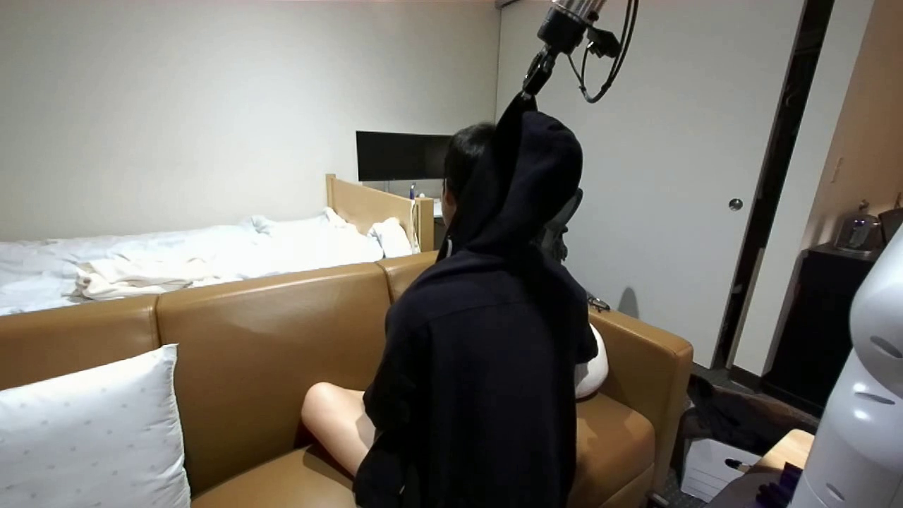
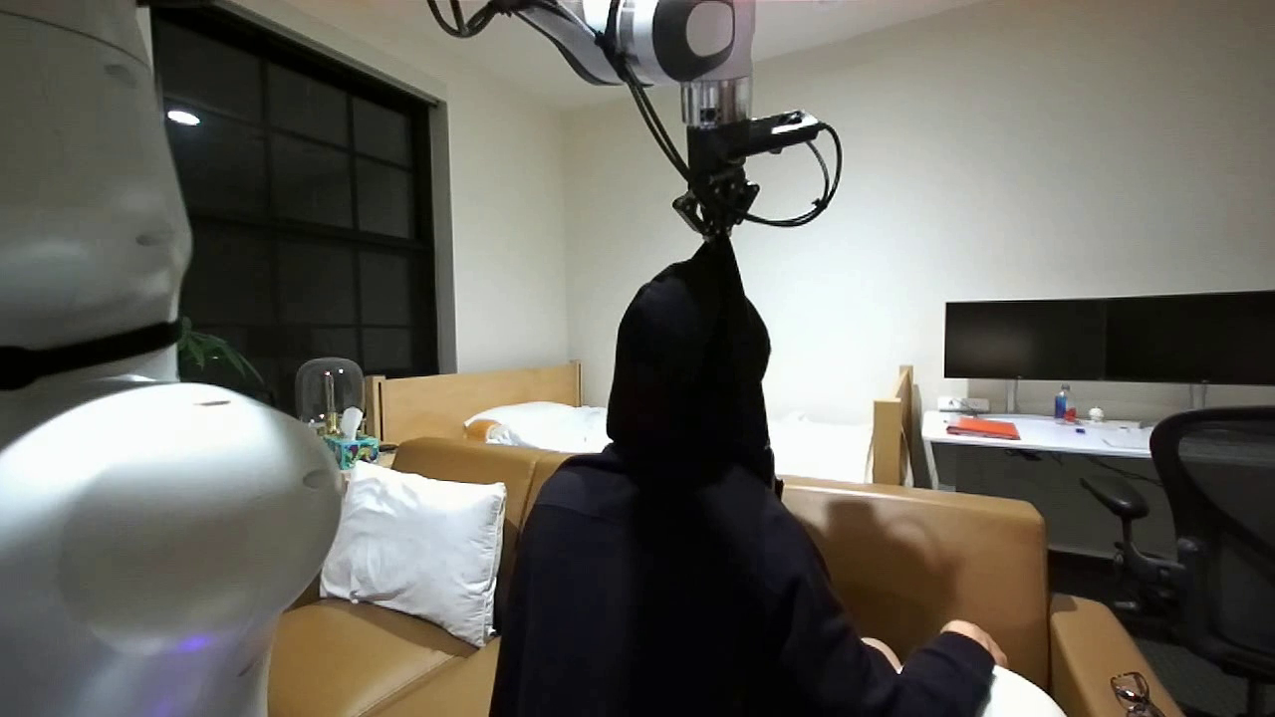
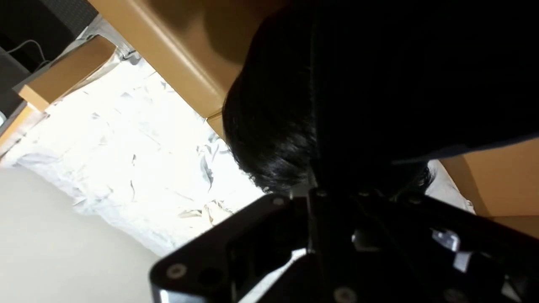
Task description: Put the hood over his head
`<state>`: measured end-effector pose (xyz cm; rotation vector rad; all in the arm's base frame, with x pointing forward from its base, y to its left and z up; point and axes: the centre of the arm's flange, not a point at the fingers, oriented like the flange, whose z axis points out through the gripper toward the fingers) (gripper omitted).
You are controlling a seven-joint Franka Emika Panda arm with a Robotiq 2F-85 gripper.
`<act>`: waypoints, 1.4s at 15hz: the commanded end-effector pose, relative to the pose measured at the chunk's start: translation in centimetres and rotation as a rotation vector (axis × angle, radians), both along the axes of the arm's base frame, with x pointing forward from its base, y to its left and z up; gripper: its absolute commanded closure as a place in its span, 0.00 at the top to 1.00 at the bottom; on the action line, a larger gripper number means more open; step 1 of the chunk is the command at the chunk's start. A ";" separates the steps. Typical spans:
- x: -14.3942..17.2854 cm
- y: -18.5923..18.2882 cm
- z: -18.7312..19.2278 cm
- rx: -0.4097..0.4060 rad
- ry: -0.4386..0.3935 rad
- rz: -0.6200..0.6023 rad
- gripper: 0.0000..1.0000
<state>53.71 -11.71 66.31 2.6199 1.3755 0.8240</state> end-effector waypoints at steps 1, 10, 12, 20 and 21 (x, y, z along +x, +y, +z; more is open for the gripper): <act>2.8 0.9 0.4 0.001 -0.020 -0.015 0.01; 7.9 6.2 2.0 0.025 -0.016 -0.026 0.01; 9.0 5.0 1.6 0.031 -0.017 -0.066 0.01; 11.0 -2.7 -2.1 0.056 0.034 -0.243 0.01; 11.0 -2.8 -2.8 0.052 0.038 -0.250 0.01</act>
